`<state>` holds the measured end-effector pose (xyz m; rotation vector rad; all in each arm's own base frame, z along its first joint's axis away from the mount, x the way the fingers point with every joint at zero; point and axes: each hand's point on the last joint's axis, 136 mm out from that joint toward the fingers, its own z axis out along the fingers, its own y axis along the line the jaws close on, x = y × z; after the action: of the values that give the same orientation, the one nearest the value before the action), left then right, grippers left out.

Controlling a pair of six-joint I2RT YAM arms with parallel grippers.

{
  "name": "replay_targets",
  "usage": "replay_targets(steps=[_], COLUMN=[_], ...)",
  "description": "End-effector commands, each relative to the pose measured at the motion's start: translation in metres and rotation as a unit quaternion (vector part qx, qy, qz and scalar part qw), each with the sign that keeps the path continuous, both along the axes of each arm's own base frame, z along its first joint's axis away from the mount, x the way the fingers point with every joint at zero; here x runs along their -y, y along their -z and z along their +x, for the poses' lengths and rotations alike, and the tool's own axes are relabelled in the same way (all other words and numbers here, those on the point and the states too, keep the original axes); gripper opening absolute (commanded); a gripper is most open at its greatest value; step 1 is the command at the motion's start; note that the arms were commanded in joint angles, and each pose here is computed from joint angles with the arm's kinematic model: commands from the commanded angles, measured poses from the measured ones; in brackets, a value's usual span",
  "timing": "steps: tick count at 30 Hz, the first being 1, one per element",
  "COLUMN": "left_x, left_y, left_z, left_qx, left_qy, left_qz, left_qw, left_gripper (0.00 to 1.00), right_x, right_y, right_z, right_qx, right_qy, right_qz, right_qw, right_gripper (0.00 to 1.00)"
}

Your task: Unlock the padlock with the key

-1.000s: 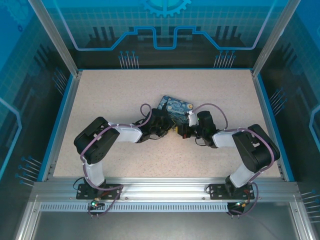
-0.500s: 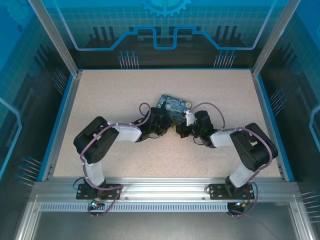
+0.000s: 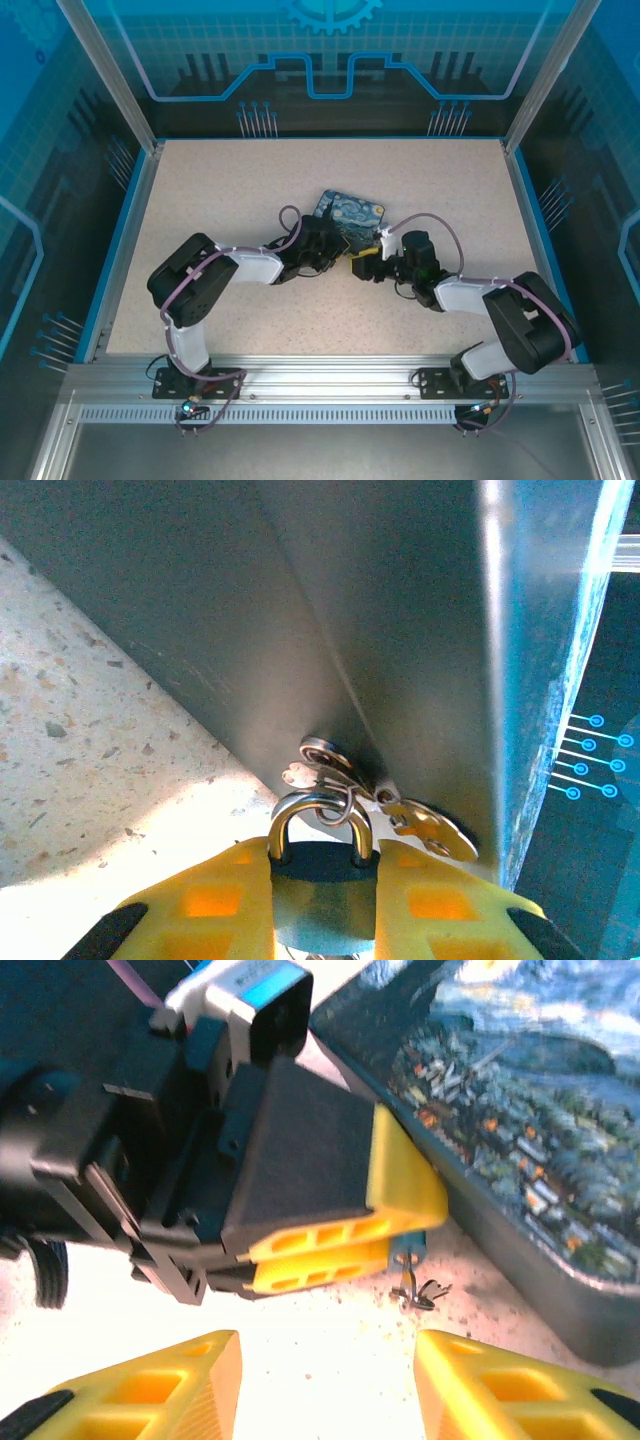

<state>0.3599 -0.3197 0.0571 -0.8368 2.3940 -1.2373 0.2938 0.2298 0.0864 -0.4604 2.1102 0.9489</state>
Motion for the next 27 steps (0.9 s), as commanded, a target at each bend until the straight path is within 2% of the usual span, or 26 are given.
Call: replay_targets(steps=[1, 7, 20, 27], left_x=[0.009, 0.009, 0.009, 0.01], left_y=[-0.018, -0.02, -0.019, -0.019], left_z=[0.005, 0.006, 0.005, 0.005], left_qx=[0.015, 0.016, 0.017, 0.017], left_qy=[0.006, 0.005, 0.004, 0.006], left_qz=[-0.024, -0.026, -0.03, -0.032], left_qw=[1.0, 1.0, 0.999, 0.999], left_gripper=[0.02, 0.02, 0.02, 0.02], right_x=[-0.002, -0.012, -0.009, -0.01], right_y=[0.01, 0.014, 0.018, 0.015], right_z=[-0.004, 0.01, 0.03, 0.033], right_qx=[-0.027, -0.045, -0.042, -0.041], right_qy=[-0.013, -0.009, 0.029, 0.034], right_qz=[0.005, 0.031, 0.023, 0.027], right_qw=[1.0, 0.998, 0.998, 0.998], right_gripper=[0.43, 0.36, 0.26, 0.04])
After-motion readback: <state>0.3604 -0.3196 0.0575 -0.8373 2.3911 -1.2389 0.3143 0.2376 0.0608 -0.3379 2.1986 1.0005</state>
